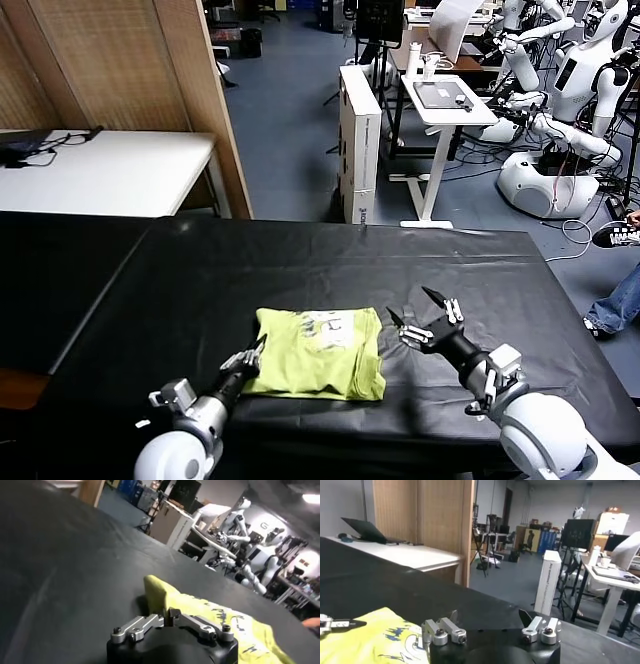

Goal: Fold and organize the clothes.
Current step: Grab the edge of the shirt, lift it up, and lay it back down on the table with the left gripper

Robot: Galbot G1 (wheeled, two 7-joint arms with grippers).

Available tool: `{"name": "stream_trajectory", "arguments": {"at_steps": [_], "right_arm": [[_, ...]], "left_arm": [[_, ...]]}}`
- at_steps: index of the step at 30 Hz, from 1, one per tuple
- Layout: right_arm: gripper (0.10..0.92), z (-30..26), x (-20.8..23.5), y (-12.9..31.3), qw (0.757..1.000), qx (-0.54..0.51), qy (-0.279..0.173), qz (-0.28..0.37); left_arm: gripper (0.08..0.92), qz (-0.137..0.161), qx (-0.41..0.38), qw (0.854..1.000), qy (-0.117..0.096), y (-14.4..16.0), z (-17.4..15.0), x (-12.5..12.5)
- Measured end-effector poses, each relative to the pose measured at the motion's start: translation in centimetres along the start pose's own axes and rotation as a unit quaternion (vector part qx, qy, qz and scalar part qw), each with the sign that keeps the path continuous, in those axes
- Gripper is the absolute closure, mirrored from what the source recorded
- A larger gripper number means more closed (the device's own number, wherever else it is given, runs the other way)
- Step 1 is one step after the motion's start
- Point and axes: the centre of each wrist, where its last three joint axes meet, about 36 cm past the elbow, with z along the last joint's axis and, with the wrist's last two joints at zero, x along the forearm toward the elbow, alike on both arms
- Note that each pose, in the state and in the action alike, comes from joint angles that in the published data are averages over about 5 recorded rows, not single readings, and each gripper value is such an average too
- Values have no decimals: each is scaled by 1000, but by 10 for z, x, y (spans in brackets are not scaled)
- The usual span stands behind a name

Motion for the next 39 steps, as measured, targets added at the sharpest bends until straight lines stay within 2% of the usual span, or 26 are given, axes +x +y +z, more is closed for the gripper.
{"name": "stream_trajectory", "arguments": {"at_steps": [7,18,22,25,28,32,35,39], "right_arm": [[115,9,0,-1,1000,-3,1,13],[115,22,-5,6,1000,-21,3,20],[115,25,-8,9,999,-26,3,20],[115,27,-8,11,999,-28,4,20],[115,29,-8,12,999,-29,6,22],[115,32,-4,15,999,-26,9,25],[115,34,0,17,999,-22,12,27],[115,35,5,22,999,-19,16,26]], "left_arm": [[830,-14,-37,999,-7,23,-38,19],[830,-51,-120,991,-28,72,-129,73],[830,-65,-152,986,-37,74,-167,94],[830,-68,-162,983,-44,63,-188,103],[830,-59,-162,984,-49,39,-198,109],[830,-24,-159,985,-56,-3,-191,108],[830,9,-148,988,-51,-25,-170,98],[830,48,-108,992,-34,-40,-130,70]]}}
